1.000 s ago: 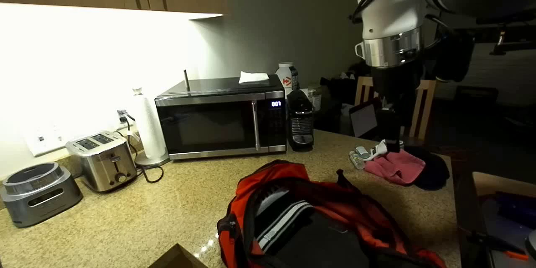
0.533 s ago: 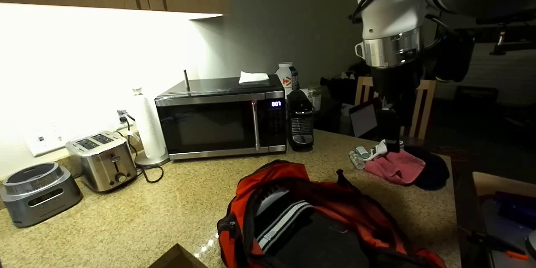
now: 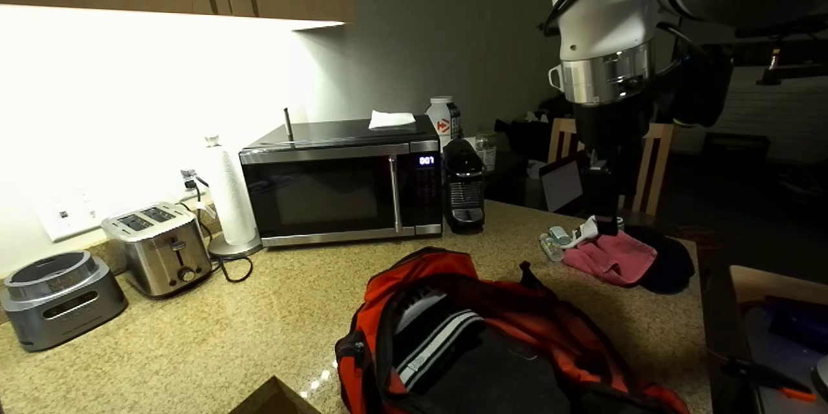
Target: Take the white and black head sock out of the red bag and place it on the right side of the counter
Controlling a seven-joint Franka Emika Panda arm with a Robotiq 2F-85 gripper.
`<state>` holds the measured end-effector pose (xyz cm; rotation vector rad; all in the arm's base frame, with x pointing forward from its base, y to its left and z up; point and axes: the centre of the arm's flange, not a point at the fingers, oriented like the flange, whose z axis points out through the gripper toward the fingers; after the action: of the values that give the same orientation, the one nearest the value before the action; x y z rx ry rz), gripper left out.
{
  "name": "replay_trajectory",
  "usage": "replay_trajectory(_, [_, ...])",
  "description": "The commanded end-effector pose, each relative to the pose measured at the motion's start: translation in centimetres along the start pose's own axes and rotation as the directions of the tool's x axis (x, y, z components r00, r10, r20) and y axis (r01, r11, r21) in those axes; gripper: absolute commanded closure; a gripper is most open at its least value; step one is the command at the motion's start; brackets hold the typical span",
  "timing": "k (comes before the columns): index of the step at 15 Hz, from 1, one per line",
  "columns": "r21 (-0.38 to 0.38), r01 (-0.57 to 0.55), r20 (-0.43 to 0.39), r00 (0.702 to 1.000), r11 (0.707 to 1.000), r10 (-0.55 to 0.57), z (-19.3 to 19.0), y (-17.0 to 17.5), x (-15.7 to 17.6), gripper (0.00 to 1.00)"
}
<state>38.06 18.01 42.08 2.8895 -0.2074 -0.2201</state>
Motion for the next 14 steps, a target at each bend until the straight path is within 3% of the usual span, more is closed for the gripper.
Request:
replay_trajectory(1, [0.0,0.0,0.0,1.0,1.0,0.0,0.0,0.0,0.0,0.0])
replay_trajectory(14, [0.054,0.075,-0.04,0.997,0.996,-0.072,-0.1,-4.5,2.8,0.0])
